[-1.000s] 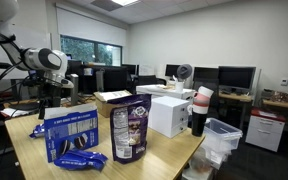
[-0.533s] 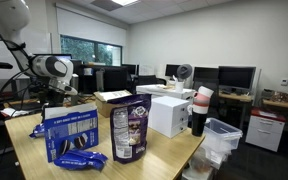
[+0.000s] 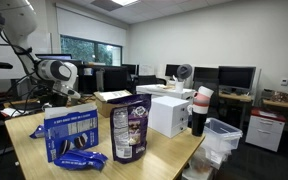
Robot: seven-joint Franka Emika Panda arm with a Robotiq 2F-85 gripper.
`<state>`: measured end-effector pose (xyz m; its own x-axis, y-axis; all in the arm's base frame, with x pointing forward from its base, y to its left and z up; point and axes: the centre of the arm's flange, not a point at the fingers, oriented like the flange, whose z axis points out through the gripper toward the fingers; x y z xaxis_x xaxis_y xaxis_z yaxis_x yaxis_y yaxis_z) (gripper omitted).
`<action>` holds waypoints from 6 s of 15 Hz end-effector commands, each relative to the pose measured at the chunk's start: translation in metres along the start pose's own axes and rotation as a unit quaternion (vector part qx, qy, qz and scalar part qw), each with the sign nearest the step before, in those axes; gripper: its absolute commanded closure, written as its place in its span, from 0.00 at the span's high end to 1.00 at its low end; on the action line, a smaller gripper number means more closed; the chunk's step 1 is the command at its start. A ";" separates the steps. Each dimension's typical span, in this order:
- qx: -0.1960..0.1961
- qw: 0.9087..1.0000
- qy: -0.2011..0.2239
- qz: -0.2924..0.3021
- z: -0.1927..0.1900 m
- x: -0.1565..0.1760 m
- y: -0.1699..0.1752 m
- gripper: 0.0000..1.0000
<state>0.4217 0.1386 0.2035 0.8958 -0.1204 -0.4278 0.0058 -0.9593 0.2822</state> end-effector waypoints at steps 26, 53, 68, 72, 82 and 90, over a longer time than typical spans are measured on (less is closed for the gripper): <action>-0.073 0.993 0.078 0.043 -0.163 -0.079 0.076 0.06; -0.030 0.987 0.037 0.155 -0.094 -0.074 0.211 0.06; -0.027 0.992 0.020 0.121 -0.058 -0.032 0.202 0.06; -0.026 0.993 0.022 0.117 -0.059 -0.032 0.199 0.14; -0.031 0.991 0.023 0.127 -0.063 -0.033 0.194 0.39; -0.031 0.991 0.023 0.127 -0.062 -0.033 0.194 0.39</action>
<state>0.4211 -0.0272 0.3258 0.8911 -0.3429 -0.2973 -0.1965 -0.8821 0.4282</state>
